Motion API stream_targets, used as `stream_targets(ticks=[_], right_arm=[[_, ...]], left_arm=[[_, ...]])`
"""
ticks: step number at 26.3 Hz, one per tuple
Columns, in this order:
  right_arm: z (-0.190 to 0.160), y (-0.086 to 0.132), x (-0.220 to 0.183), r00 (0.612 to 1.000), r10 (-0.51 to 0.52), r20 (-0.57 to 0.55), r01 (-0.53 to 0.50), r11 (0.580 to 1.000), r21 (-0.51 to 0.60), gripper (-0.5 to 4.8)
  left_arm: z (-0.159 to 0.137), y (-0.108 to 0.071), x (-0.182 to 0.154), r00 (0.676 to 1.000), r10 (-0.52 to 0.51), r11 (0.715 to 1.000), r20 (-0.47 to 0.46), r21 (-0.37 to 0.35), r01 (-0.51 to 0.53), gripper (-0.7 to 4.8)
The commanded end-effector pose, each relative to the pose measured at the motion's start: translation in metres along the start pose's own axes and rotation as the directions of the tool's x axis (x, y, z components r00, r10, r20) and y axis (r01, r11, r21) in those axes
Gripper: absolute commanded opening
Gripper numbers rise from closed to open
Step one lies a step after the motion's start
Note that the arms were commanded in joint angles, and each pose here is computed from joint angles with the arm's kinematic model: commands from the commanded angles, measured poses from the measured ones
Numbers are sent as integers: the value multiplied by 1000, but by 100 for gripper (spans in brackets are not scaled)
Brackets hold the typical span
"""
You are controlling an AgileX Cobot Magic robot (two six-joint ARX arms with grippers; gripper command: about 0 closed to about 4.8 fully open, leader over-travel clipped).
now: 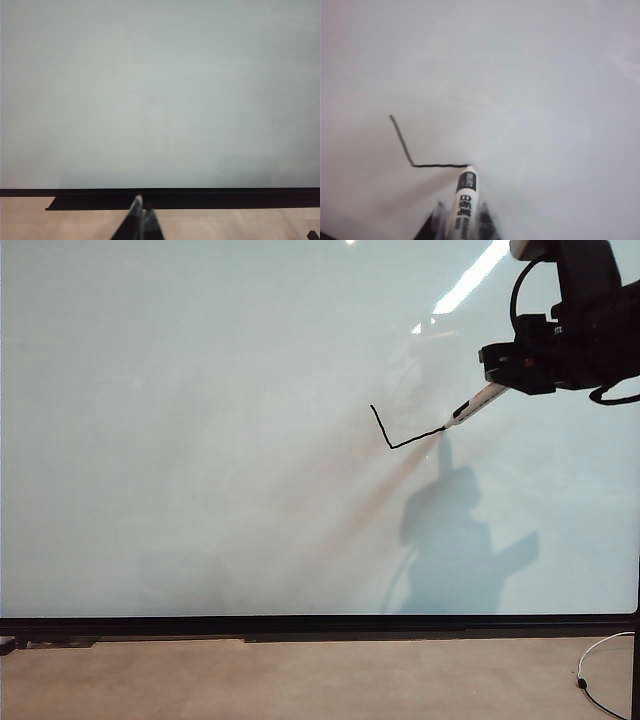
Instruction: Pick up the pen on the shelf to the right of the whiteboard and draw a check mark.
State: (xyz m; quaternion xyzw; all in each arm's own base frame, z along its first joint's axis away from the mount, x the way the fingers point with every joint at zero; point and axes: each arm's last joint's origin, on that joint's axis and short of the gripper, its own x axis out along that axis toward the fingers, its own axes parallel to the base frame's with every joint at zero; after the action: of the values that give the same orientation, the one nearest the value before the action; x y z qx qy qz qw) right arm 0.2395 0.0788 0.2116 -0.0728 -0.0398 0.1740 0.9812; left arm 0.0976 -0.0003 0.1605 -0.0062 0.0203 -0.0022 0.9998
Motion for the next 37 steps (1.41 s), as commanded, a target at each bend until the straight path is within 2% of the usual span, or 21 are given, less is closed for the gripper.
stream_targets(ticks=[1, 37], right_arm=[[8, -4, 0, 998, -55, 40, 56, 998, -18, -9], [20, -21, -9, 990, -117, 82, 122, 991, -48, -9]], left_arm=[[2, 0, 0, 1000, -1, 1000, 15, 5, 1, -5], [2, 0, 0, 1000, -1, 1000, 15, 5, 0, -4]])
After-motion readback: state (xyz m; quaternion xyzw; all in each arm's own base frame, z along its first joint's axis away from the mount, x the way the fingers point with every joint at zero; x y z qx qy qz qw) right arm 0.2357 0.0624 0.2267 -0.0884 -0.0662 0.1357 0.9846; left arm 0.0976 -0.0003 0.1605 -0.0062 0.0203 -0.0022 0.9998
